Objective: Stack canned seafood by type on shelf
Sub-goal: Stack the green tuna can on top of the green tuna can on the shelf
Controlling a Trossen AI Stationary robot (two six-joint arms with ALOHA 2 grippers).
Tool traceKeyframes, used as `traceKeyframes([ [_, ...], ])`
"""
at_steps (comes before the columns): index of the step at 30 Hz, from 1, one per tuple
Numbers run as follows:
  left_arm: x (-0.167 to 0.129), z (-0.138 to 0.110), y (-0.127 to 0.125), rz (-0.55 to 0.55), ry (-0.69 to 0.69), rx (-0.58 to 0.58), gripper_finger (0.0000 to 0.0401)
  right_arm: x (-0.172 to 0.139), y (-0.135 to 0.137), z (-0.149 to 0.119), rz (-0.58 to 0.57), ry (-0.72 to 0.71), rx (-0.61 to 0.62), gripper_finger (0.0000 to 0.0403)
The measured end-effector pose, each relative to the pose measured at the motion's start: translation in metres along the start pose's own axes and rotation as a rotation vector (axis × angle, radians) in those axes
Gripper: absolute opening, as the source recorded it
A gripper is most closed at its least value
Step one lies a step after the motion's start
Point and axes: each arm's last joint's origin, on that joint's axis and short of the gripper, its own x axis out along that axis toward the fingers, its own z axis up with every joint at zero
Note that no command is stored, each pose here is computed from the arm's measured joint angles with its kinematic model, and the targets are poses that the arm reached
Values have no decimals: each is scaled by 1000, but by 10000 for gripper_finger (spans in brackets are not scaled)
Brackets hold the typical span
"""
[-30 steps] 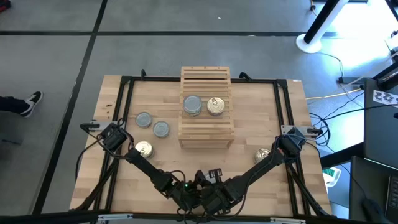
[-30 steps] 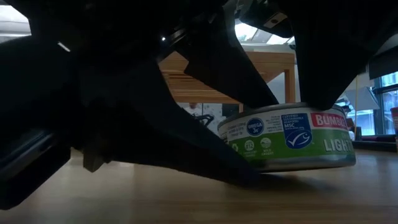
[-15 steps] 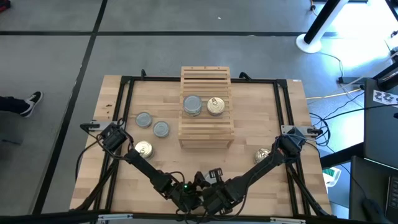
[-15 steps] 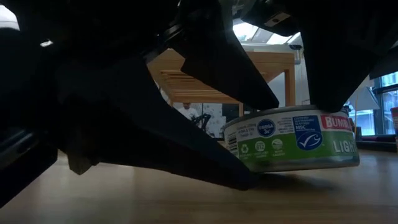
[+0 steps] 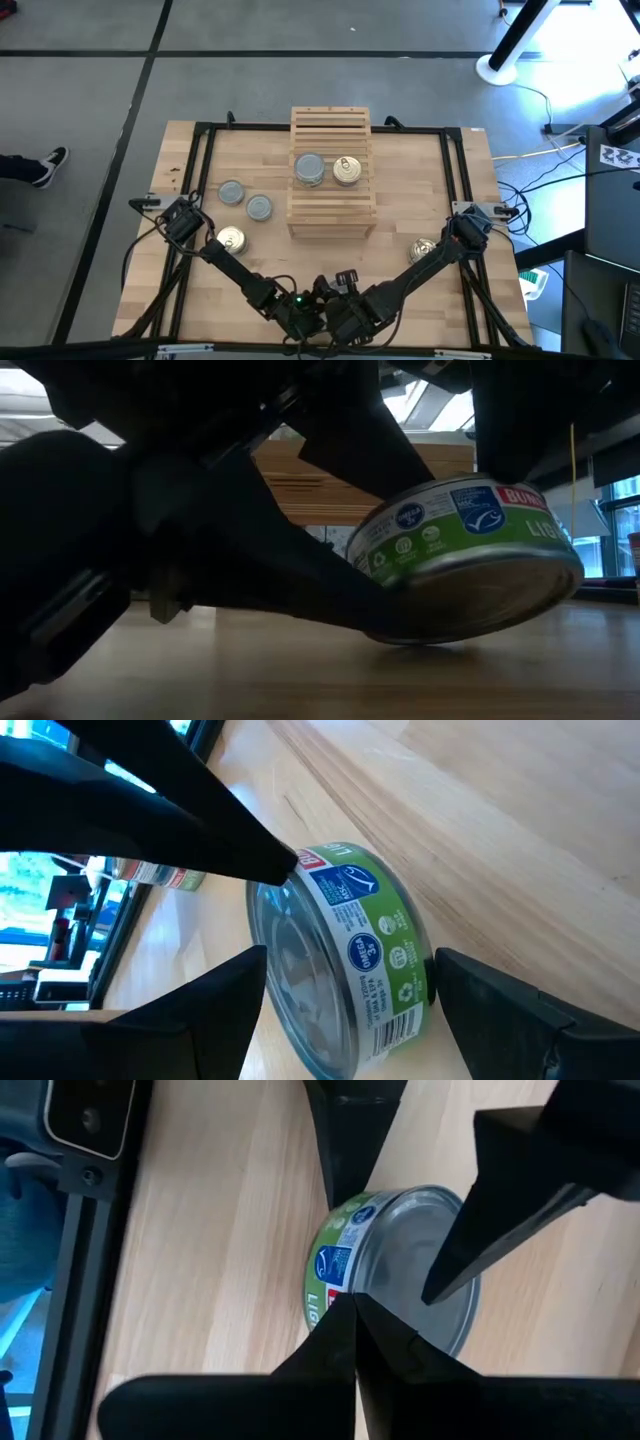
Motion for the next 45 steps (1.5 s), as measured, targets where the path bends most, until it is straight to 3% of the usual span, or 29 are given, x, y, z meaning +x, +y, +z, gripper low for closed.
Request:
traceKeyframes([
  [8,0,0,0,1,-1,-11,272,0,0,0,1,-3,3,0],
  [24,1,-1,0,1,7,22,140,0,1,0,26,12,2,0],
  [31,1,-1,0,1,7,22,137,0,1,0,48,18,-3,6],
  [35,1,-1,0,1,6,21,139,0,1,0,51,13,0,29],
  [45,1,-1,1,2,7,8,140,-3,0,-5,53,64,-4,131],
])
